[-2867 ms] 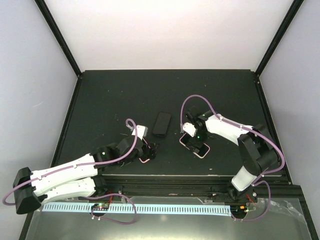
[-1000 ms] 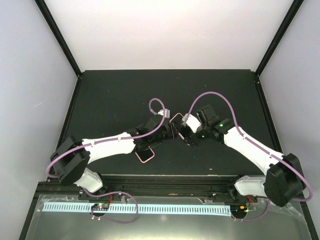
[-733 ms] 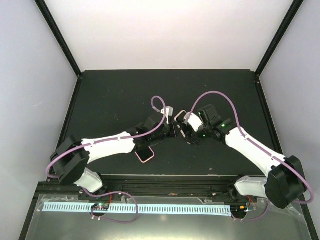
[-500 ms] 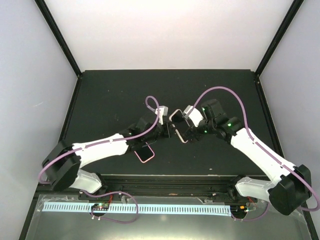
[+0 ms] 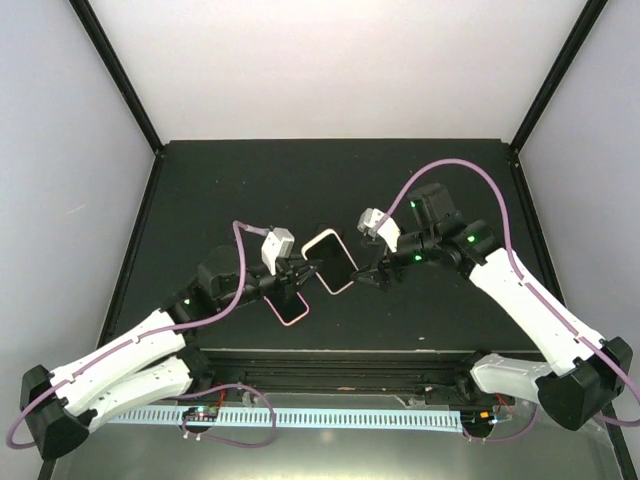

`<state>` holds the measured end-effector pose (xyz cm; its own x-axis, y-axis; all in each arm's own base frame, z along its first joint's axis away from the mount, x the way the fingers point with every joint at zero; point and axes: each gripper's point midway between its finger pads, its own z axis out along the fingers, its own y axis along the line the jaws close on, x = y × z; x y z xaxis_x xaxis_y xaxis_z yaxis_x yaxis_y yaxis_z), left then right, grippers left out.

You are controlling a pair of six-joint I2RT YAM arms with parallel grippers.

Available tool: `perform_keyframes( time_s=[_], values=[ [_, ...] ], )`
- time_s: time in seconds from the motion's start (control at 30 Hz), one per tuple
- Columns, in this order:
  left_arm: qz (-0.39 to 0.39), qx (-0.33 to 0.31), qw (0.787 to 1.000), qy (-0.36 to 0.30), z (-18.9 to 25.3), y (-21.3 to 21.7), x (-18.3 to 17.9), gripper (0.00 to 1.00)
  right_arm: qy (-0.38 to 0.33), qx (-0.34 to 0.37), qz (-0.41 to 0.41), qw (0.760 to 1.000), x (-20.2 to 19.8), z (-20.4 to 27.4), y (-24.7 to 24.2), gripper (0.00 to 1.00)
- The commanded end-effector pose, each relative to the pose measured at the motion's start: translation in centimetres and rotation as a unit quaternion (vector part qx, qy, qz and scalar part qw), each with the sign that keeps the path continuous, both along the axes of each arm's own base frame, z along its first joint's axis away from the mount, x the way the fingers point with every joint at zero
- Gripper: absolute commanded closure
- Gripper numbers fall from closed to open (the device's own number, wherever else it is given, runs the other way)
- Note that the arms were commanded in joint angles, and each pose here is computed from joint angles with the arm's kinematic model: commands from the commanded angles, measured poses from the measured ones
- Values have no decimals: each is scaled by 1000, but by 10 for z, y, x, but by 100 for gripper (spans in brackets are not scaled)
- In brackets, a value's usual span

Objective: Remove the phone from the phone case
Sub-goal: Pick up the phone at the center of the board.

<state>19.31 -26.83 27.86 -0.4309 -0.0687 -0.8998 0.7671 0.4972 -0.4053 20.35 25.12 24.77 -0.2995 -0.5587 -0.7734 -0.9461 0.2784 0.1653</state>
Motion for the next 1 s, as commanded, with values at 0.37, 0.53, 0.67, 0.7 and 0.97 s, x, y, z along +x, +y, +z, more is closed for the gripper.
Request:
perform_keyframes(
  time_s=[0.37, 0.53, 0.67, 0.7, 0.97],
  values=[
    [-216, -103, 969, -68, 56, -41, -51, 98, 31, 67, 97, 993, -58, 12, -1, 25],
    [-204, -106, 969, -87, 67, -36, -45, 98, 37, 75, 101, 991, -68, 18, -5, 31],
    [-200, -109, 969, -90, 68, -32, -43, 98, 59, 88, 107, 989, -76, 16, -5, 41],
    [-202, -111, 969, -91, 67, -31, -43, 98, 64, 91, 107, 988, -77, 15, -4, 44],
    [-206, -135, 964, -100, 69, -32, -40, 98, 74, 104, 118, 985, -82, 26, -3, 91]
  ],
)
